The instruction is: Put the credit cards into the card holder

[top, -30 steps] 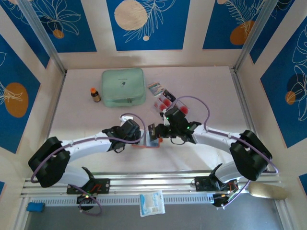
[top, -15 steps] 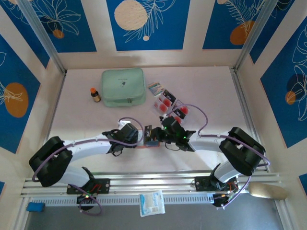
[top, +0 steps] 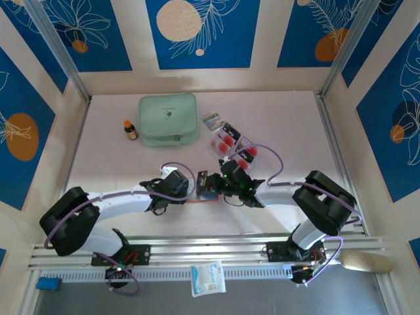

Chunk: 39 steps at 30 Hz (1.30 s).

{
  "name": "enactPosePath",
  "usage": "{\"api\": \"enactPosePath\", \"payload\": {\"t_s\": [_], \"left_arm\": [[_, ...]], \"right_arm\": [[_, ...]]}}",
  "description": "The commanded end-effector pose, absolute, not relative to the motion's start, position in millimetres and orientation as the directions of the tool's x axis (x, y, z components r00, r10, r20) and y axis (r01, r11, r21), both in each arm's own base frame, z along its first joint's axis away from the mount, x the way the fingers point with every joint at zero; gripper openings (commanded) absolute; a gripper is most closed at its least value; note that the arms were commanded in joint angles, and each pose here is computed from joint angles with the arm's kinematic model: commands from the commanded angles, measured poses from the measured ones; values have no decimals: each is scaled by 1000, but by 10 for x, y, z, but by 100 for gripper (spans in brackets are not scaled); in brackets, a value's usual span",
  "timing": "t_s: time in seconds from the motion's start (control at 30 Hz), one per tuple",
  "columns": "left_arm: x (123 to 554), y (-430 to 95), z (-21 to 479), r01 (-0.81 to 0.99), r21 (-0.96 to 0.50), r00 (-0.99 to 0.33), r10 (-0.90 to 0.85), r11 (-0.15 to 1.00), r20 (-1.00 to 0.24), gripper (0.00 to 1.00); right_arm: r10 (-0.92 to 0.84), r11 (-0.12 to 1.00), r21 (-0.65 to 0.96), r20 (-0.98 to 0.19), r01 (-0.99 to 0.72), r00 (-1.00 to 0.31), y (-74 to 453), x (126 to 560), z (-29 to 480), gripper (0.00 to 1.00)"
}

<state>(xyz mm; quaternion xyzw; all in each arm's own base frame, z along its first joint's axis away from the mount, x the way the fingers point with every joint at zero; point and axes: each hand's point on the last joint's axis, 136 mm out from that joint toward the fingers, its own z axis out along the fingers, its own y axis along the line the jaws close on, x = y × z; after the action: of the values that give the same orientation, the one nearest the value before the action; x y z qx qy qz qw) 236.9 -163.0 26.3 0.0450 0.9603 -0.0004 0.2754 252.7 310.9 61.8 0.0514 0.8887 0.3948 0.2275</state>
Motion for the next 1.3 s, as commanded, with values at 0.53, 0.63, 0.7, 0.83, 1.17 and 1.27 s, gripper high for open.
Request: {"api": "enactPosePath", "payload": {"t_s": [0.53, 0.63, 0.7, 0.83, 1.17, 1.27], "left_arm": [[2332, -1561, 200, 66, 31, -852, 72, 997, -518, 88], [2332, -1562, 200, 65, 28, -853, 70, 997, -518, 88], [2326, -1558, 196, 65, 29, -853, 71, 997, -517, 88], [2318, -1548, 189, 63, 29, -854, 69, 998, -516, 88], [2320, -1553, 195, 62, 23, -851, 65, 998, -521, 88], [2323, -1553, 193, 61, 22, -851, 64, 998, -522, 88]], "right_arm": [[286, 685, 726, -332, -50, -899, 3074, 2429, 456, 0], [288, 679, 733, -324, -47, -901, 3090, 2426, 446, 0], [288, 675, 737, -319, -46, -903, 3104, 2426, 440, 0], [286, 666, 745, -305, -41, -908, 3131, 2415, 420, 0], [279, 656, 754, -293, -41, -915, 3161, 2401, 416, 0], [266, 650, 759, -278, -41, -923, 3189, 2374, 411, 0]]}}
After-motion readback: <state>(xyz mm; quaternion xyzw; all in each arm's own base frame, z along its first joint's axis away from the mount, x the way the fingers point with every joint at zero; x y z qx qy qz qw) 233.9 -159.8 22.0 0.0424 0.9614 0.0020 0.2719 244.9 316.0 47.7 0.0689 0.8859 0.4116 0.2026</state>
